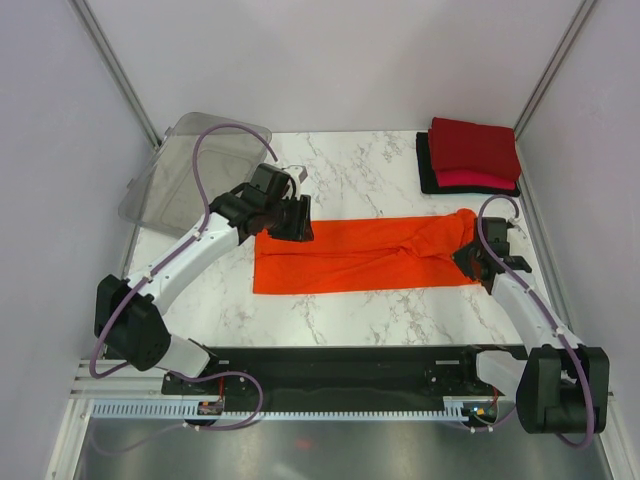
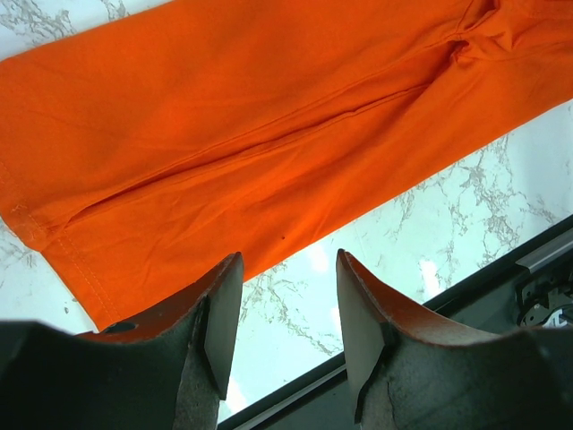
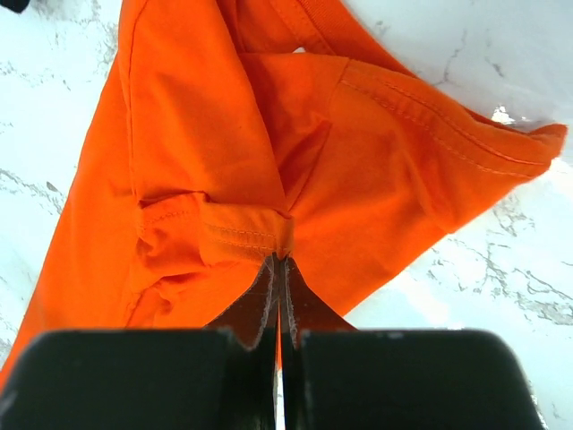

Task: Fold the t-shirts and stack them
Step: Fold the tshirt

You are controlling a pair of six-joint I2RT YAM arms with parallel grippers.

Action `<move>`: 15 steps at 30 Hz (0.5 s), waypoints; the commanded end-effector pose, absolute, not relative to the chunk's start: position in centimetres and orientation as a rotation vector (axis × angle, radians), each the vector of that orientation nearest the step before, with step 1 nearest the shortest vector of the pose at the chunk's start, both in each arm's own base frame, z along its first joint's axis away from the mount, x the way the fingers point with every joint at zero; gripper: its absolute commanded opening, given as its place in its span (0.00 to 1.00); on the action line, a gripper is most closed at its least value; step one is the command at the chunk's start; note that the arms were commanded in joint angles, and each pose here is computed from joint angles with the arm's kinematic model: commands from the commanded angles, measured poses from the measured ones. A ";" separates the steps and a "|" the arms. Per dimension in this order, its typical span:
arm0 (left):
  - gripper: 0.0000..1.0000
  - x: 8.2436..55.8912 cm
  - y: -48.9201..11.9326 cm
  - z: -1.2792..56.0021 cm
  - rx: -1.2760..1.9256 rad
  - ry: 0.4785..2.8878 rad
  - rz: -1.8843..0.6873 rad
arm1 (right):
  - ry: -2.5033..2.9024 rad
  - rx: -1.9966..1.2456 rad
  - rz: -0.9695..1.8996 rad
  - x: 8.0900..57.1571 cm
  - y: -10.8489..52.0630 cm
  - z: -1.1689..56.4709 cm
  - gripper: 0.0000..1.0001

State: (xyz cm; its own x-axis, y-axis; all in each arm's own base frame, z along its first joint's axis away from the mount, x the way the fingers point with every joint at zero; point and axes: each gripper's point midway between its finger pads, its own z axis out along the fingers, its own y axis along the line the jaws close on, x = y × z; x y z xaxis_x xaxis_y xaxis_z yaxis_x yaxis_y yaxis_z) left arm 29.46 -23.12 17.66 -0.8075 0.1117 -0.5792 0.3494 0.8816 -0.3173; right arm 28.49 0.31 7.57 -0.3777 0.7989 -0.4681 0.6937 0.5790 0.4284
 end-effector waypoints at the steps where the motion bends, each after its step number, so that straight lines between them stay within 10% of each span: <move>1: 0.54 29.8 -23.4 17.8 0.370 2.446 -0.549 | 2.074 1.245 0.201 28.5 -0.4 8.1 0.00; 15: 0.54 29.9 -23.4 16.6 0.373 2.476 -0.521 | 2.106 1.236 0.266 27.1 1.3 5.8 0.00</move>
State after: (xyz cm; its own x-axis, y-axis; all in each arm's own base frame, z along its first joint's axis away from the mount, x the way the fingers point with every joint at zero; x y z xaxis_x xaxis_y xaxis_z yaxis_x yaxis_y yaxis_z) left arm 29.21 -23.24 16.82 -0.8168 0.1248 -0.5632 0.3488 0.8845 -0.3098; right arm 26.78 0.42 6.23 -0.3256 0.8253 -0.4614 0.7126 0.5349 0.4539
